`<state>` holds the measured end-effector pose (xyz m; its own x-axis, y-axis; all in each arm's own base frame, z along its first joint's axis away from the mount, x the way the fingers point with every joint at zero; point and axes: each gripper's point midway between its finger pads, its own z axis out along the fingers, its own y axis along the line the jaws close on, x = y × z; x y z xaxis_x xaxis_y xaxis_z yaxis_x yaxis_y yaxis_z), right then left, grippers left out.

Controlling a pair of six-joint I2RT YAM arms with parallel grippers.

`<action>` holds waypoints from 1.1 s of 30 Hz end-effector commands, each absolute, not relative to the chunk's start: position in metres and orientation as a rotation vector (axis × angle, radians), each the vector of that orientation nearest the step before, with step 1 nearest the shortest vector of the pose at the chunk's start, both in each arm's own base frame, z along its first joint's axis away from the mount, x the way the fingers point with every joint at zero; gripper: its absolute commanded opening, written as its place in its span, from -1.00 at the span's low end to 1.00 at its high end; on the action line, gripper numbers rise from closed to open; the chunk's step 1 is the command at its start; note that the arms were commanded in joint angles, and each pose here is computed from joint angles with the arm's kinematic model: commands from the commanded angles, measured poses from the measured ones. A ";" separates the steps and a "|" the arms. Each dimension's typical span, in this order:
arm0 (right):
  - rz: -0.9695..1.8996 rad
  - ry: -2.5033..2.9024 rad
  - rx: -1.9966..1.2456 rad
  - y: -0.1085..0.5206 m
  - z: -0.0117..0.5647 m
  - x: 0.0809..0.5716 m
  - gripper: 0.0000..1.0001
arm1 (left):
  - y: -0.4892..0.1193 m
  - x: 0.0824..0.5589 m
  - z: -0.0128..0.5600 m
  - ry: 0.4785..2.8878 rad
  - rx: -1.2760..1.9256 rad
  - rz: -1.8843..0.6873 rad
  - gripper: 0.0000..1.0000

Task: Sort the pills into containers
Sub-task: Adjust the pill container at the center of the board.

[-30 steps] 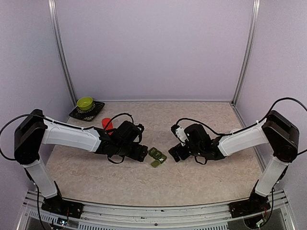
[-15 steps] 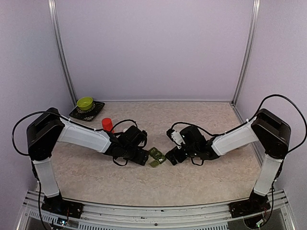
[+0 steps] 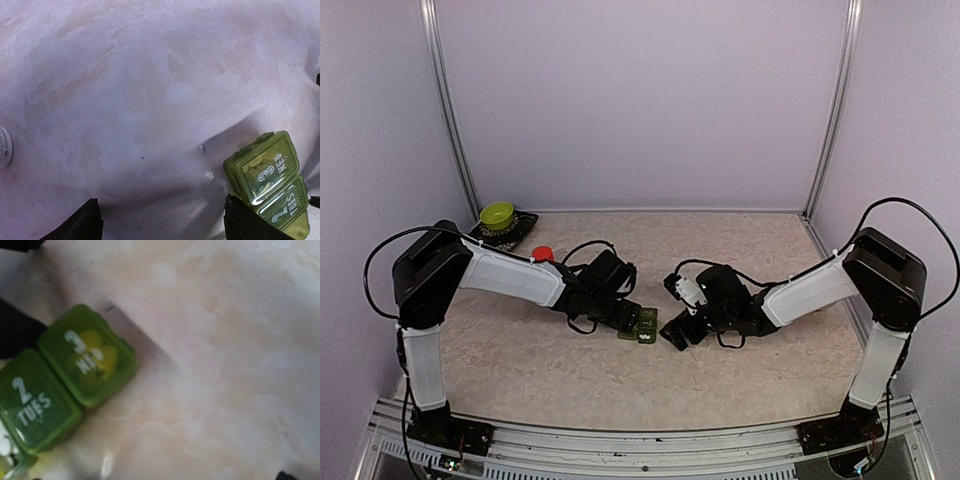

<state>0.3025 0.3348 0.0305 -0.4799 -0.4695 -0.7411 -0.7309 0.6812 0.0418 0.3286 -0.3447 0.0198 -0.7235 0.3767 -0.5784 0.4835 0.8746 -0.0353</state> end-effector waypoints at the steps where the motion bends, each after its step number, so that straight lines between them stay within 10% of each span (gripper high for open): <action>1: 0.509 2.155 -0.923 0.343 0.032 0.294 1.00 | -0.351 0.333 0.017 2.478 0.671 -0.257 0.63; 33: 0.542 2.077 -0.838 0.277 0.126 0.281 1.00 | -0.421 0.330 0.017 2.418 1.033 -0.540 0.64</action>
